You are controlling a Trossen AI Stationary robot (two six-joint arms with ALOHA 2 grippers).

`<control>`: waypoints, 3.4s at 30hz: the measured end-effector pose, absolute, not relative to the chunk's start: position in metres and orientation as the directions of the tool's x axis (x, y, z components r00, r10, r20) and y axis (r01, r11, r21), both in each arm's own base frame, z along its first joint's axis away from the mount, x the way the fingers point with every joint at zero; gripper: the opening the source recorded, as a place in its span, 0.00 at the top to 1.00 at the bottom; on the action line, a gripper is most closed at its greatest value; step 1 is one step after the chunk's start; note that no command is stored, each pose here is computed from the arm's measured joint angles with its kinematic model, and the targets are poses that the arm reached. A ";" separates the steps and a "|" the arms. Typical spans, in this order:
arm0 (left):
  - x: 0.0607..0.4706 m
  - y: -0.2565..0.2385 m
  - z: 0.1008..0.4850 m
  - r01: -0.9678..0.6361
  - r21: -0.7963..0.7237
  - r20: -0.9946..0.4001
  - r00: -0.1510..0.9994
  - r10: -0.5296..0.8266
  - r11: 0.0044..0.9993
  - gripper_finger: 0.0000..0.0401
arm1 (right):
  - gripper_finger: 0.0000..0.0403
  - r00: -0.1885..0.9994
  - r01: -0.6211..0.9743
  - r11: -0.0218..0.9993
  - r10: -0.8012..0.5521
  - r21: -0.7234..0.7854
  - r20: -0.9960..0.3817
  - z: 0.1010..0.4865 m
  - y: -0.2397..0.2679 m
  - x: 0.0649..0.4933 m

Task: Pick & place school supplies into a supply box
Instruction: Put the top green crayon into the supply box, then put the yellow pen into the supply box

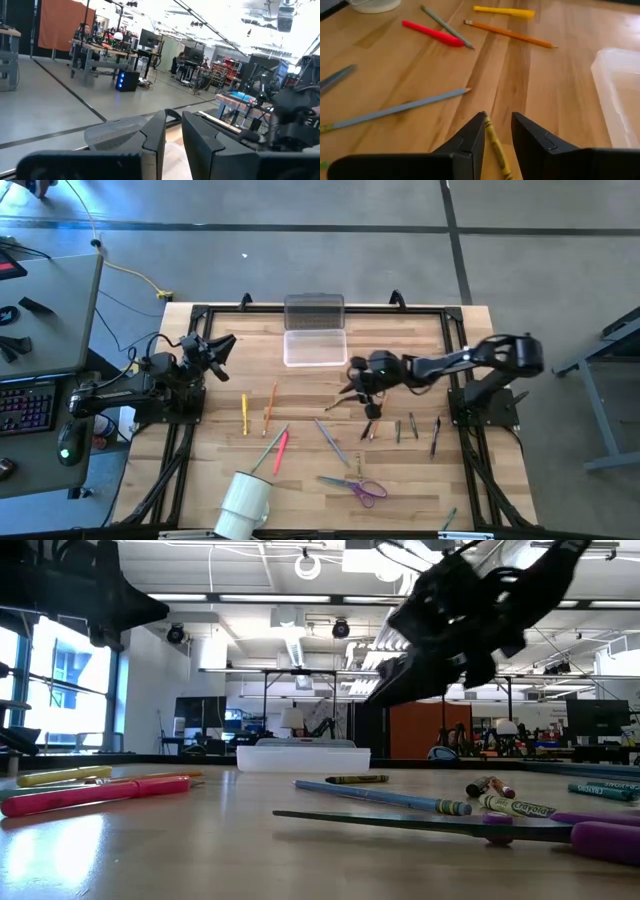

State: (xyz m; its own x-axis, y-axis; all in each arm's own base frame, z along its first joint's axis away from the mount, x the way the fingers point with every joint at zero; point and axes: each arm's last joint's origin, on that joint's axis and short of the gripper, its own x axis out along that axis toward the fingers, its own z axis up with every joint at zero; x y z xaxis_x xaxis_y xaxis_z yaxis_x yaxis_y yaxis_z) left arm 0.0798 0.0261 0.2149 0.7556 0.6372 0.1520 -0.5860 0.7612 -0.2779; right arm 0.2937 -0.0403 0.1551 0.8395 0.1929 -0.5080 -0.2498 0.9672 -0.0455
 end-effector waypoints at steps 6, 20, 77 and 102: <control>0.080 0.026 0.214 -0.584 -0.273 0.146 0.760 0.633 0.764 0.76 | 0.79 0.784 -0.334 0.941 0.305 0.047 -0.541 0.128 -0.056 0.319; 0.080 0.026 0.214 -0.581 -0.271 0.143 0.764 0.629 0.767 0.76 | 0.80 0.721 -0.407 0.911 0.362 0.061 -0.591 0.086 -0.061 0.332; 0.081 0.026 0.207 -0.573 -0.342 0.079 0.772 0.630 0.745 0.76 | 0.73 0.807 0.168 0.941 -0.301 -0.292 -0.507 0.137 -0.161 0.392; 0.129 0.026 0.284 -0.719 -0.076 -0.829 0.430 0.357 0.691 0.76 | 0.71 0.920 0.101 0.852 -0.276 -0.513 -0.278 0.165 -0.119 0.421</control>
